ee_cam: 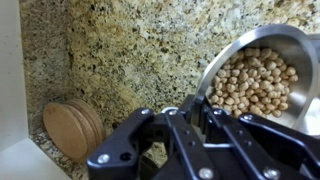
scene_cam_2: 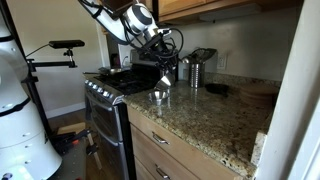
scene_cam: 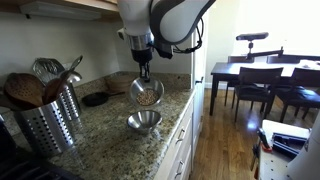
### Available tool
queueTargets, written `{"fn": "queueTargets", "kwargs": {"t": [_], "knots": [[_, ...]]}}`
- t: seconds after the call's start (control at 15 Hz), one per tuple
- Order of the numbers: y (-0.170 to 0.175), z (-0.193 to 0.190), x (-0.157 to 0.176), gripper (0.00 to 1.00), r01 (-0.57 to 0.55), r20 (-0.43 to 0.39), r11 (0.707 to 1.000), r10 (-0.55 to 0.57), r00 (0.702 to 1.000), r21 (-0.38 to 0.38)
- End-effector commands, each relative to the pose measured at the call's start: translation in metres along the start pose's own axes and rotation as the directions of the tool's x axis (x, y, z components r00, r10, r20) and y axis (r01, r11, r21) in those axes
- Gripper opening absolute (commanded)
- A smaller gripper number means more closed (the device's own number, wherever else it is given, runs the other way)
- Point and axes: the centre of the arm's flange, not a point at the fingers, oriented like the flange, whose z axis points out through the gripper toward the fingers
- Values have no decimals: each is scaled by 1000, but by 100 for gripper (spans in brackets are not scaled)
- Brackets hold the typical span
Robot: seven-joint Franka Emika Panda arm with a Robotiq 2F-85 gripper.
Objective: Pour the things in the bowl on the right into the bowl on the left
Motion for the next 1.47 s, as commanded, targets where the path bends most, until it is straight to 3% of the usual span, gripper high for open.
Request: {"fn": "queueTargets", "kwargs": {"t": [0.0,0.4,1.0,1.4], "knots": [[-7,-4,0,2,-7,1,998,7,1000,-65],[-18,-5,8,2,10,-12,989,-12,1000,-144],[-37,-13,13,2,53,-26,954,-63,998,-295],[-59,-24,13,2,88,-26,944,-102,994,-317]]}}
